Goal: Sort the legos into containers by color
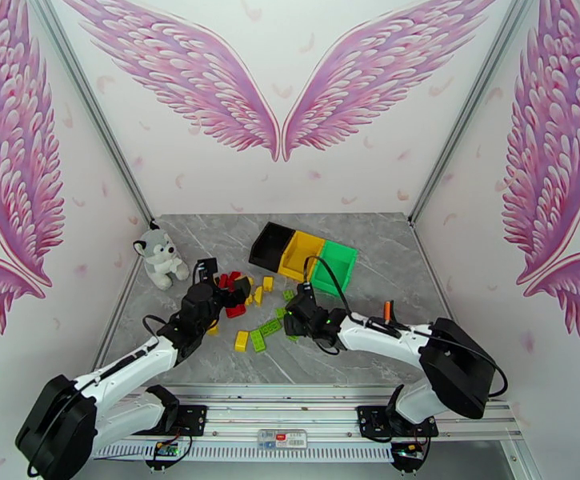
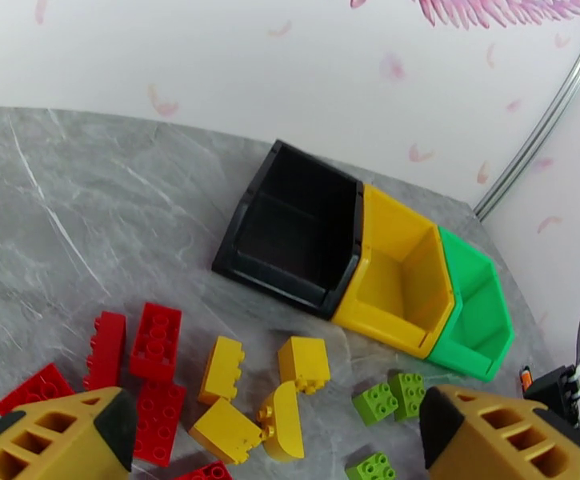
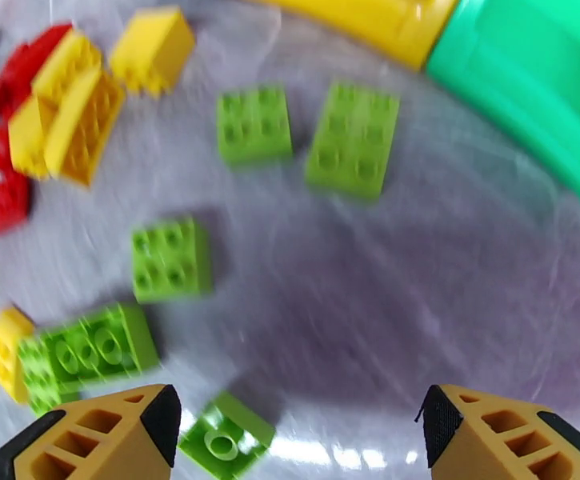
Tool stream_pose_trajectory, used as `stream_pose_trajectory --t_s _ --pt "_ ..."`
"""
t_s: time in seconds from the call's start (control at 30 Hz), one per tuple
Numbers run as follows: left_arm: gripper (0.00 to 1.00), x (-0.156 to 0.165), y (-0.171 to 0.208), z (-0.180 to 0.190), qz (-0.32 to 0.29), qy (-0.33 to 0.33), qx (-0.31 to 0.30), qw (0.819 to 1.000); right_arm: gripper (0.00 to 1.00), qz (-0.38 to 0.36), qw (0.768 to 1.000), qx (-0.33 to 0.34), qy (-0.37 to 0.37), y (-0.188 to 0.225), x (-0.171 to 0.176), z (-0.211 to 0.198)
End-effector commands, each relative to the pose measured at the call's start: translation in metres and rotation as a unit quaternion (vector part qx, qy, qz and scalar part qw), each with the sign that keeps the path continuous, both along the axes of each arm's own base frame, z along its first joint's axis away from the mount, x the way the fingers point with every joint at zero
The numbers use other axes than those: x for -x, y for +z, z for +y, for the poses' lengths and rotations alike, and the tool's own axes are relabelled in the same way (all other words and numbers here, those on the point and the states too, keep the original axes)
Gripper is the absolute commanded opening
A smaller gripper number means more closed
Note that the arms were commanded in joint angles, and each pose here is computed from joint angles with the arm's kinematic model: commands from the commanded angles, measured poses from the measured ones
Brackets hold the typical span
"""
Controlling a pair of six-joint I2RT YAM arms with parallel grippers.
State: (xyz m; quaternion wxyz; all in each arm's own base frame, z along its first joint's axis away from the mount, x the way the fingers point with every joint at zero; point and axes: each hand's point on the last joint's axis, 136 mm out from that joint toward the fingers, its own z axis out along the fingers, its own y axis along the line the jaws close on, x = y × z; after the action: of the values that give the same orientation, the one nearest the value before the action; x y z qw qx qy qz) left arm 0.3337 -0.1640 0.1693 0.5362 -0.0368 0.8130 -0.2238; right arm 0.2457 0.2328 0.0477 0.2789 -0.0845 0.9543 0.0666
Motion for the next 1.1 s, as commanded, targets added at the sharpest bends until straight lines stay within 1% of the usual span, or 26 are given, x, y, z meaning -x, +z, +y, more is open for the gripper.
stream_pose_trajectory --t_s 0.0,0.13,0.27,0.33,0.53,0.67,0.8,0.93,1.07 --pt "0.99 -0.005 0.009 -0.012 0.001 -0.02 0.025 0.999 0.86 -0.008 0.999 -0.038 0.015 0.003 0.018 0.009" --pt "0.99 -0.007 0.015 -0.014 -0.006 -0.019 0.034 0.999 0.86 -0.012 0.997 -0.062 0.046 0.003 0.031 0.019" --pt "0.99 -0.01 0.02 -0.014 -0.014 -0.018 0.034 0.999 0.82 -0.01 0.997 -0.061 0.054 0.001 0.033 0.024" --pt "0.99 -0.014 0.02 -0.016 -0.015 -0.017 0.034 0.999 0.78 -0.004 0.998 -0.049 0.05 -0.005 0.033 0.023" --pt "0.99 -0.029 0.013 -0.034 -0.003 -0.04 0.048 0.998 0.73 0.006 0.999 -0.015 0.036 -0.021 0.03 0.023" --pt "0.99 -0.038 0.009 -0.043 0.002 -0.051 0.064 0.997 0.73 0.003 0.999 0.003 0.033 -0.025 0.021 0.03" --pt "0.99 -0.045 0.009 -0.043 0.0 -0.05 0.071 0.996 0.72 -0.01 0.999 0.04 0.017 -0.028 0.008 0.03" --pt "0.99 -0.05 0.008 -0.043 0.001 -0.052 0.08 0.995 0.66 -0.023 0.997 0.07 -0.004 -0.027 -0.002 0.026" --pt "0.99 -0.054 0.007 -0.045 0.003 -0.056 0.088 0.995 0.65 -0.03 0.996 0.086 -0.018 -0.028 -0.007 0.02"
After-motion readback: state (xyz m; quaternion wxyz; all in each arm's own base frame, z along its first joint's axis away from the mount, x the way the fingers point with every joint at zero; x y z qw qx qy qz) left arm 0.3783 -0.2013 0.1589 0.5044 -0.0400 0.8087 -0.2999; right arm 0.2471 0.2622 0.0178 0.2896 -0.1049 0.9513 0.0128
